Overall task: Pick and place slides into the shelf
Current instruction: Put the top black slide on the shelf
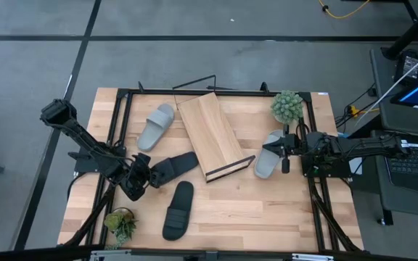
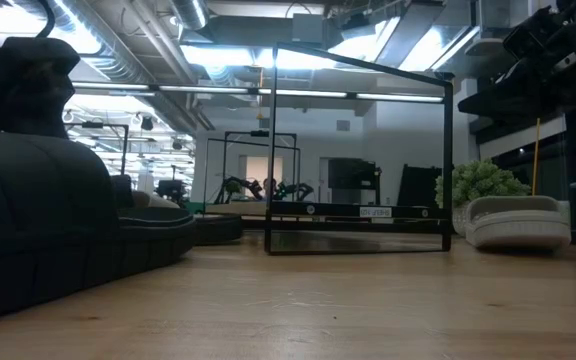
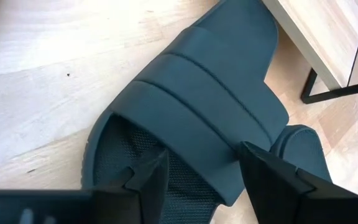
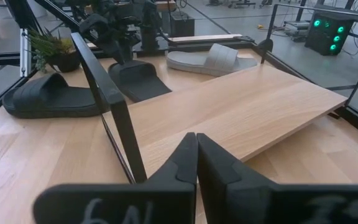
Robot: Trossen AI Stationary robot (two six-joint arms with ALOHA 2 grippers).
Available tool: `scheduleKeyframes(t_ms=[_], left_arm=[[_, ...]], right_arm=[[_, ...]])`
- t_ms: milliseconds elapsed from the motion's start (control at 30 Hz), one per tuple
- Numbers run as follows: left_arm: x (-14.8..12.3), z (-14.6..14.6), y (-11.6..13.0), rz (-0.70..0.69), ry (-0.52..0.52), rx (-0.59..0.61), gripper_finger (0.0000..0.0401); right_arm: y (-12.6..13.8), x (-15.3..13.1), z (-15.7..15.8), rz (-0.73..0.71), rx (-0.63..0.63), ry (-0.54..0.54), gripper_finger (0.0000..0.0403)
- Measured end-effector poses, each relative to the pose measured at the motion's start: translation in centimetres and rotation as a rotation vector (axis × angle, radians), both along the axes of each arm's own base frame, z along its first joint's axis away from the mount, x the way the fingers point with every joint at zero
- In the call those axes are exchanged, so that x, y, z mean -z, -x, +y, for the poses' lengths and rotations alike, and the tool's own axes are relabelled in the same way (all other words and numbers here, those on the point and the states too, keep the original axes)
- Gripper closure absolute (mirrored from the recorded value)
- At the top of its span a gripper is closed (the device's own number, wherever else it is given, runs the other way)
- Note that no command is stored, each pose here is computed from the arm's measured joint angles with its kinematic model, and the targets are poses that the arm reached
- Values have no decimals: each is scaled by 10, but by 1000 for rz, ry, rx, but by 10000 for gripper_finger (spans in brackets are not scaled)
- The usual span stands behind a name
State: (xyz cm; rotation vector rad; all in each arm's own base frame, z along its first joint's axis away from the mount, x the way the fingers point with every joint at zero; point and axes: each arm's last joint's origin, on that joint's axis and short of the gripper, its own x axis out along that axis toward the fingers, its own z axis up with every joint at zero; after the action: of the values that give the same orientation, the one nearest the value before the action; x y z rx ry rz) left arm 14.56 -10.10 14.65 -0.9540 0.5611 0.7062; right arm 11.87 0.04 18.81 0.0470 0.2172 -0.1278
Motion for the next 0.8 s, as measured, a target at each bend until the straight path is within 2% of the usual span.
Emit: scheduleKeyframes(t_ms=[233, 467, 800], left_arm=[[0, 1, 0, -12, -23, -3, 286], [-1, 2, 0, -35, -59, -23, 387], [-2, 2, 0, -47, -71, -32, 398]], right_arm=[[0, 0, 0, 0, 0, 0, 395], [0, 0, 0, 0, 0, 0, 395], [0, 0, 0, 0, 1, -2, 395]])
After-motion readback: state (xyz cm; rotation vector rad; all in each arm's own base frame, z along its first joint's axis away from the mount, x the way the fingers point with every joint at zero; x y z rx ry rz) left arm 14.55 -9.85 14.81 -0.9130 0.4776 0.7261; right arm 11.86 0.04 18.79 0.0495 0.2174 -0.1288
